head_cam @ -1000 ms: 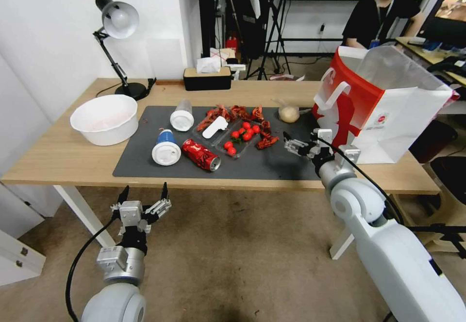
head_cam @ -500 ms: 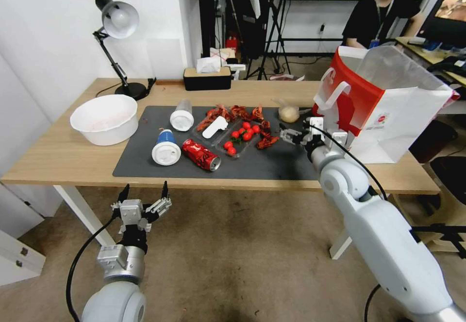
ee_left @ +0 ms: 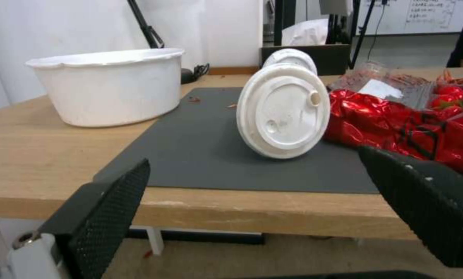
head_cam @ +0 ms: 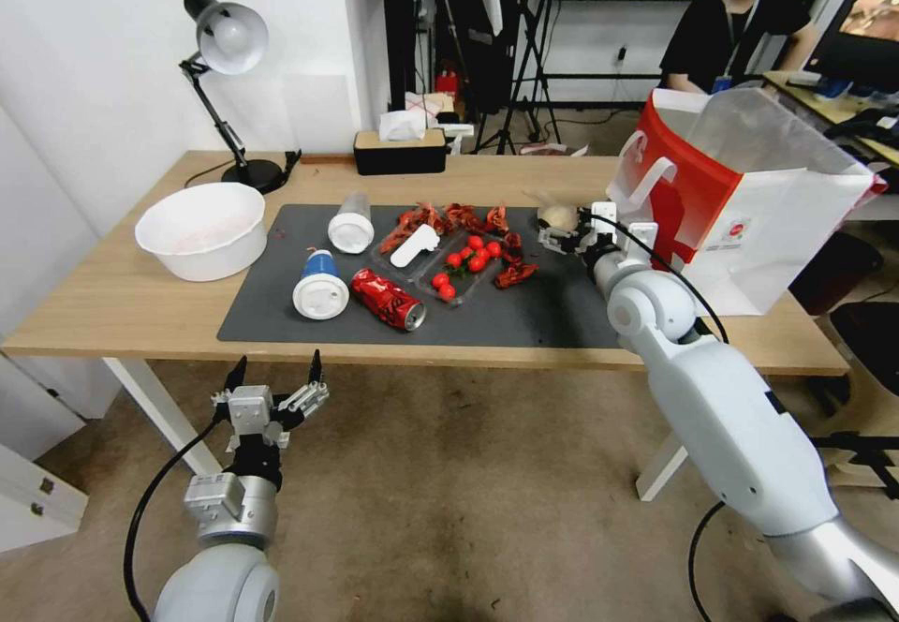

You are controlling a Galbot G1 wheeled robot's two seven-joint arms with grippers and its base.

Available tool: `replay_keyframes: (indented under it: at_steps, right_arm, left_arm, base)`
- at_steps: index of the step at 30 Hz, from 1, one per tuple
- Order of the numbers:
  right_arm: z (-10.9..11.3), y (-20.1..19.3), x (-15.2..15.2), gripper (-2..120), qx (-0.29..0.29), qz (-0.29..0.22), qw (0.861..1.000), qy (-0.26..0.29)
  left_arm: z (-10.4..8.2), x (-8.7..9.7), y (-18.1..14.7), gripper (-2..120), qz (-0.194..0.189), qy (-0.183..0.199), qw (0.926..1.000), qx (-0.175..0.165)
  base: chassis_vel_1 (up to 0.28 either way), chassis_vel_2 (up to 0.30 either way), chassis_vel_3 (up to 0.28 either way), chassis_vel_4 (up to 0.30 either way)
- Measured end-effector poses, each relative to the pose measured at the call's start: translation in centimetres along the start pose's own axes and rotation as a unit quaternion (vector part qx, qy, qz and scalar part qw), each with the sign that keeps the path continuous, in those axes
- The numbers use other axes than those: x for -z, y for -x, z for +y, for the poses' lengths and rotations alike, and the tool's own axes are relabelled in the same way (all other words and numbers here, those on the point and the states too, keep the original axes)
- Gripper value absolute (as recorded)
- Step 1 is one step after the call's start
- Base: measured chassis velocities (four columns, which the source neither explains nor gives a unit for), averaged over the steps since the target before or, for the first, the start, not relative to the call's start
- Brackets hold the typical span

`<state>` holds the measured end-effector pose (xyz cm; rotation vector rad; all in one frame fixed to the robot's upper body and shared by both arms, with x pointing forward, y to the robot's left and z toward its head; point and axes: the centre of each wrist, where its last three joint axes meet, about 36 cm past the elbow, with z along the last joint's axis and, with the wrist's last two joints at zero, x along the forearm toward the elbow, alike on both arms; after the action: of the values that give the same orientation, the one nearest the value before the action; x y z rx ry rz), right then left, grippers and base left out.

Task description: Pick up the trash from the table and place it into the takeout bag.

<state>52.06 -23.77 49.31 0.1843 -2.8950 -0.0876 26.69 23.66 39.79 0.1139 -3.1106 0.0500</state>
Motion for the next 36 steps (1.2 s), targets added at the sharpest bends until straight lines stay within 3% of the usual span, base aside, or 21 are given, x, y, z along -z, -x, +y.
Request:
replay_keyframes:
  at_steps: [36]
  right_arm:
    - [-1.2, 10.9, 2.3, 100, -0.028, 0.058, 0.998, -0.009]
  left_arm:
    - [0.2, -0.1, 0.2, 100, 0.001, -0.002, 1.0000, 0.001]
  base:
    - [0.000, 0.000, 0.000, 0.000]
